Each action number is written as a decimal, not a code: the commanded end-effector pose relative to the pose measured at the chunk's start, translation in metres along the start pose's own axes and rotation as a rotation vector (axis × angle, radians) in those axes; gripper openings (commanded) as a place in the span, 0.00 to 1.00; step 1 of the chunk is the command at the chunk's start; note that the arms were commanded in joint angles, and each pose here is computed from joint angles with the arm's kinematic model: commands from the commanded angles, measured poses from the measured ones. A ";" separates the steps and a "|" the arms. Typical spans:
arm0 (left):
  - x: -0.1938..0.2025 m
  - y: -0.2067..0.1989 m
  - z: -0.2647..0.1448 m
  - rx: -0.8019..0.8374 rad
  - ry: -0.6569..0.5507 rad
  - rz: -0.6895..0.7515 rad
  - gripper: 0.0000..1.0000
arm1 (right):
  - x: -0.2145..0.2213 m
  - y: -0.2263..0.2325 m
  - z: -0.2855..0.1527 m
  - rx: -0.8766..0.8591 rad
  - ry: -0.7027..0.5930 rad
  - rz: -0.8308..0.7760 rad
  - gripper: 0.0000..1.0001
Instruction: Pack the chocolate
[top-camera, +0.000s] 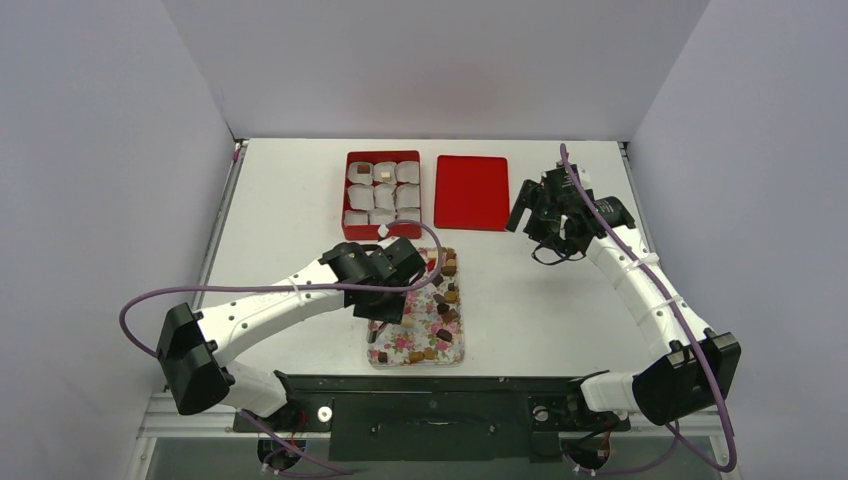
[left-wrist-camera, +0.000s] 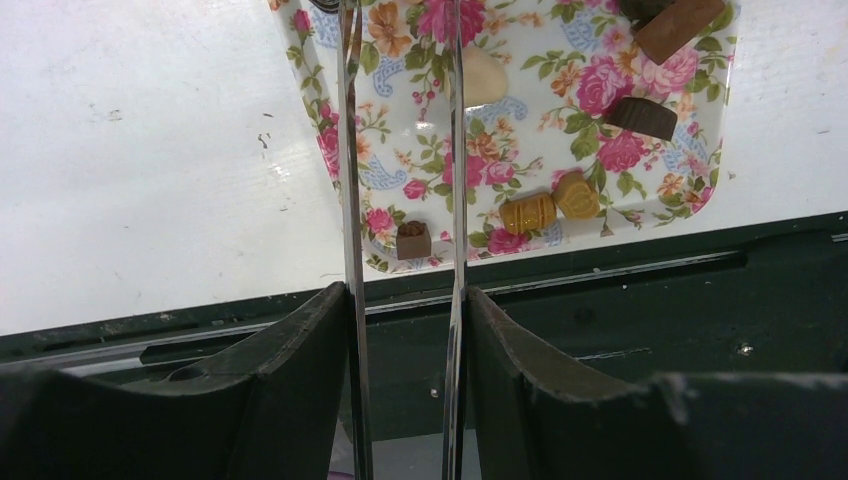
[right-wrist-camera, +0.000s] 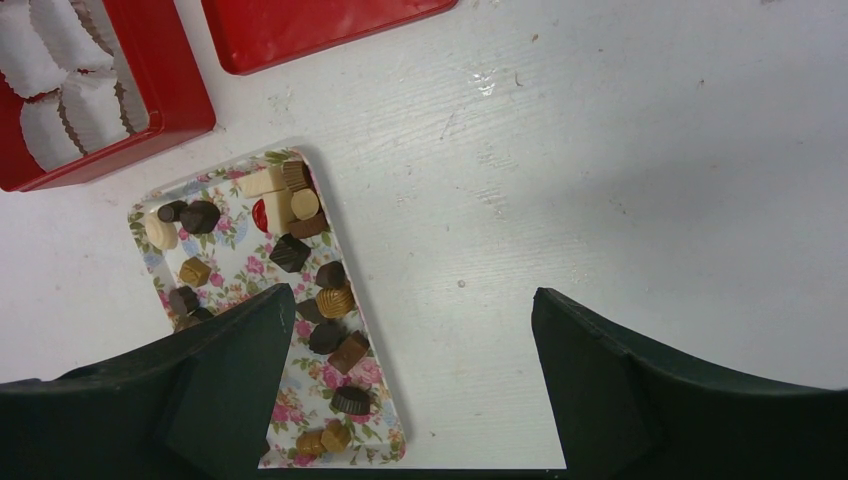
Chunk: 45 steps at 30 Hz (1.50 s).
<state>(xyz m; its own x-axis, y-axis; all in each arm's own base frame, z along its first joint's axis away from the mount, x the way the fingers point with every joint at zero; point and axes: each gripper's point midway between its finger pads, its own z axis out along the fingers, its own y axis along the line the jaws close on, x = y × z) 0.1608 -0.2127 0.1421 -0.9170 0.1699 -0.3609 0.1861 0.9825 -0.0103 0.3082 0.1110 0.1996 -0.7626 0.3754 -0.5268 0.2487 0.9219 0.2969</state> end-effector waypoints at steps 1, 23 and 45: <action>-0.008 -0.007 -0.003 0.037 -0.042 -0.024 0.41 | -0.008 0.008 -0.010 -0.044 -0.049 0.011 0.84; -0.010 -0.016 0.010 0.036 -0.024 -0.003 0.40 | -0.007 0.008 -0.007 -0.042 -0.046 0.007 0.84; -0.025 -0.022 -0.005 0.052 -0.052 0.015 0.35 | -0.012 0.010 -0.009 -0.049 -0.058 0.007 0.84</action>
<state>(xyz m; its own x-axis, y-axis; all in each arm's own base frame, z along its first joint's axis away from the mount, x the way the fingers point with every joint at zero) 0.1701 -0.2283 0.1370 -0.9124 0.1854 -0.3650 0.2060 0.9784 -0.0180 0.3088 0.1112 0.1982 -0.7623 0.3758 -0.5269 0.2482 0.9217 0.2982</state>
